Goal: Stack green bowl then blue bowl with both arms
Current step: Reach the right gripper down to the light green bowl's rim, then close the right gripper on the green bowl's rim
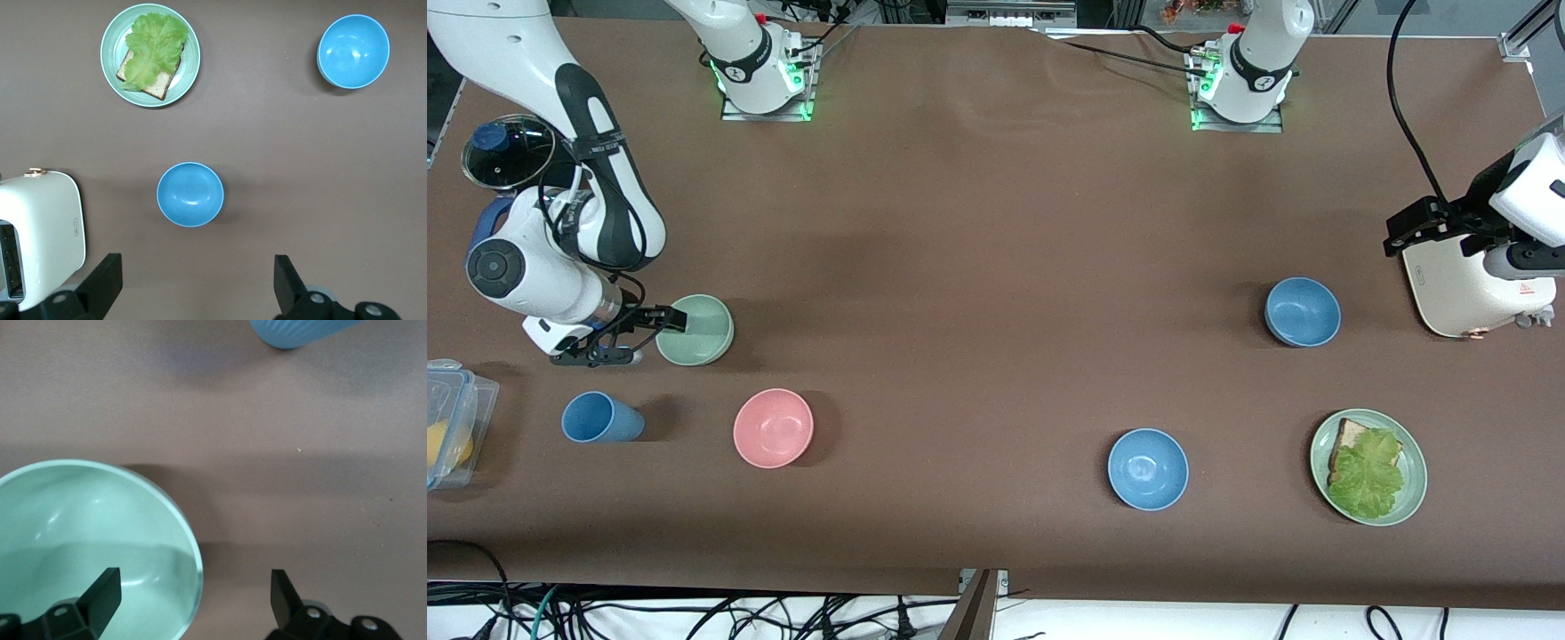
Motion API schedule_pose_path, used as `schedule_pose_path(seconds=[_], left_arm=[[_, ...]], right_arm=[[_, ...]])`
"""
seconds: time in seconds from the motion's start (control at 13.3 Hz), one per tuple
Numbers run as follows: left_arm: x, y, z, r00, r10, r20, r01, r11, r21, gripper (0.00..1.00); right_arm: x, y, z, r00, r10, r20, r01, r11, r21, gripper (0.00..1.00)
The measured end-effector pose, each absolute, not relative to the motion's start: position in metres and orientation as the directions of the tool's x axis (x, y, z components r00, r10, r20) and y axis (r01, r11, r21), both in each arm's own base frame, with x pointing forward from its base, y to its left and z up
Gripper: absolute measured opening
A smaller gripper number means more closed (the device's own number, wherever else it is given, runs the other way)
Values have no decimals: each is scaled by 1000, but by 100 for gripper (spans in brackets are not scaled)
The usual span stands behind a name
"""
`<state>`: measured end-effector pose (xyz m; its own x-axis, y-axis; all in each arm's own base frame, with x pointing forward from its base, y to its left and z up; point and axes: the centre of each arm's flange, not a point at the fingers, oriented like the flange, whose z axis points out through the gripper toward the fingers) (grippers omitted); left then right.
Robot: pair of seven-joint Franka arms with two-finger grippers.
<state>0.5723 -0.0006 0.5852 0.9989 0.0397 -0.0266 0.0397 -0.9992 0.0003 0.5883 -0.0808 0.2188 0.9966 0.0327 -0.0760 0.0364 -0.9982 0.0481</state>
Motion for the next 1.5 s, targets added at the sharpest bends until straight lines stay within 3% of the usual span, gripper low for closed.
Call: schedule_pose_path(seconds=[0.15, 0.3, 0.68, 1.2, 1.5], left_arm=[[572, -1, 585, 999, 40, -27, 40, -999, 0, 100], [572, -1, 585, 999, 40, -27, 40, -999, 0, 100], [572, -1, 585, 999, 39, -27, 39, -999, 0, 100], [572, -1, 585, 999, 39, -27, 39, -999, 0, 100], [572, -1, 585, 999, 40, -27, 40, -999, 0, 100]], right_arm=[[588, -81, 213, 997, 32, -67, 36, -998, 50, 91], [588, -81, 210, 998, 28, -61, 31, -998, 48, 64], [588, -80, 211, 998, 22, -58, 25, -999, 41, 9], [595, -68, 238, 998, 38, -51, 39, -999, 26, 5], [599, -7, 292, 994, 82, -78, 76, -994, -74, 5]])
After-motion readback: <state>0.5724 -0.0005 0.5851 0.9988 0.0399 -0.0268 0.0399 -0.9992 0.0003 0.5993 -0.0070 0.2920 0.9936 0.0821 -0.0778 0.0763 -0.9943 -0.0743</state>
